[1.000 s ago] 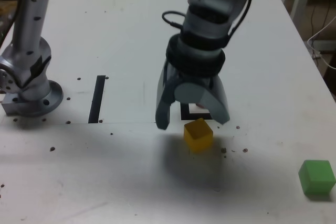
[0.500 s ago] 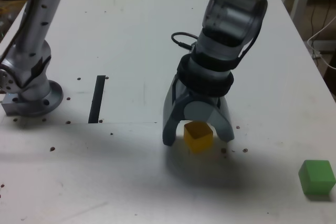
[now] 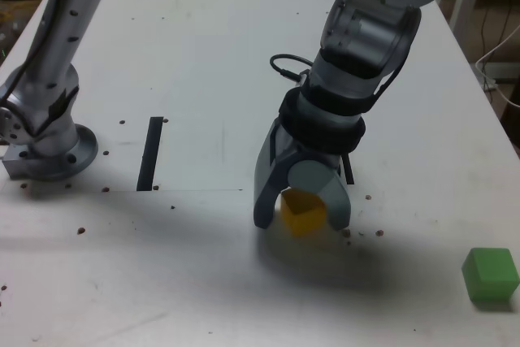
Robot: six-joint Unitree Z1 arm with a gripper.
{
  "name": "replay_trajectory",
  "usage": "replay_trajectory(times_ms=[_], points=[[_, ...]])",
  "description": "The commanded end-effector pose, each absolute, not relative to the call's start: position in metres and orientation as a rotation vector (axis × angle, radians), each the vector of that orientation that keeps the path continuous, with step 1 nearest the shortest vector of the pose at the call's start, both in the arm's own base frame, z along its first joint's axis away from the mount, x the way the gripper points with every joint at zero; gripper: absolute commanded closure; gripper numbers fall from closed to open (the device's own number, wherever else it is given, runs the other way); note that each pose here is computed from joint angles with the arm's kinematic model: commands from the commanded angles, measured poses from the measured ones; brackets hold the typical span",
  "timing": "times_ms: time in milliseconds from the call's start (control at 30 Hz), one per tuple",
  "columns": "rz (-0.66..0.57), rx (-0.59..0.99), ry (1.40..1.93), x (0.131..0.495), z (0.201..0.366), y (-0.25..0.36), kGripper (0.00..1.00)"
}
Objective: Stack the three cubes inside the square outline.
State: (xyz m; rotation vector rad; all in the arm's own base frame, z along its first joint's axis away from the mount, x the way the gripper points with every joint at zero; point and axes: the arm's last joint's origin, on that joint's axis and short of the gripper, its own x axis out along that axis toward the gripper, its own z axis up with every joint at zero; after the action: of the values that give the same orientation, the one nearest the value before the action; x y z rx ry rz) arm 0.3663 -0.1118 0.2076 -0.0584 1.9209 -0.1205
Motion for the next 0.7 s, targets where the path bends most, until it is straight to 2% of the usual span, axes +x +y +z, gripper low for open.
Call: replay_trajectory(times_ms=[0,167,667], points=[[-0.119,-0.053,1.927,0.3666,0.2073,-0.1109,0.6],[-0.124,-0.047,1.926,0.3659,0.2088,-0.1106,0.7],[-0.124,-0.045,1.932,0.3649,0.2109,-0.1103,0.71]])
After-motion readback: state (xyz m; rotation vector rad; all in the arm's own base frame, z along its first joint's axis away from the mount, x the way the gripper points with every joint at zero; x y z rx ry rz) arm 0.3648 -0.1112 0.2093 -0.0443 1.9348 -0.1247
